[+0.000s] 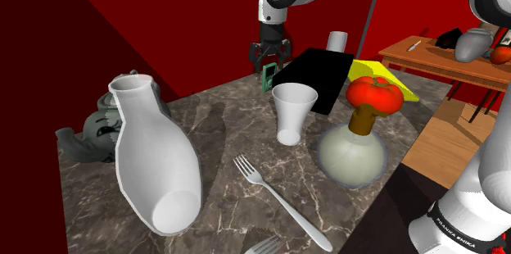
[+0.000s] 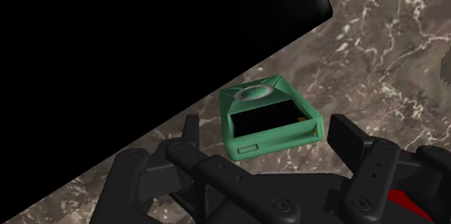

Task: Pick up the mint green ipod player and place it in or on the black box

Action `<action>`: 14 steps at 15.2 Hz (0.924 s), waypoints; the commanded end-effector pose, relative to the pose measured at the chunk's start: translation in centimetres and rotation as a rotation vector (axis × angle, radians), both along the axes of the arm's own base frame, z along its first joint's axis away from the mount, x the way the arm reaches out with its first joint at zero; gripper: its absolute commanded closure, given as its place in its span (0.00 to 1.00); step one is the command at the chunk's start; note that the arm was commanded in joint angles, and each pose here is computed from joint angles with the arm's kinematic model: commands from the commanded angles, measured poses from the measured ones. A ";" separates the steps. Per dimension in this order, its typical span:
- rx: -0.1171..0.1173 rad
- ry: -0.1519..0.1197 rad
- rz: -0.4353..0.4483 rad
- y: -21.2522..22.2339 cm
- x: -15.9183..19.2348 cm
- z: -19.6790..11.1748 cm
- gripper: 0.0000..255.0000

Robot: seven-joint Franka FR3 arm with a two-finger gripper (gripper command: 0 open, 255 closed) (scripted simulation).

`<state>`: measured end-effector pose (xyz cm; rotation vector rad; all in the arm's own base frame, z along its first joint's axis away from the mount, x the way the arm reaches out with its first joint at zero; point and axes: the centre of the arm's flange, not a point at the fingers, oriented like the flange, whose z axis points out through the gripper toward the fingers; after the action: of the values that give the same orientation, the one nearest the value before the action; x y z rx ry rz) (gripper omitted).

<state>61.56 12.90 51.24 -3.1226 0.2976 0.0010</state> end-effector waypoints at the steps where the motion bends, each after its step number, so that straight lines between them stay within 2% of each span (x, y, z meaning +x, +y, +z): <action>1: 0.000 0.000 0.000 0.1 0.0 -0.7 0.00; 8: 0.000 0.000 0.000 0.1 0.0 -0.7 0.00; 9: 0.000 0.000 0.000 0.1 0.0 -0.7 1.00; 14: 0.000 0.000 0.000 0.1 0.0 -0.7 1.00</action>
<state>61.56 12.97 50.59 -3.1224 0.2974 0.0004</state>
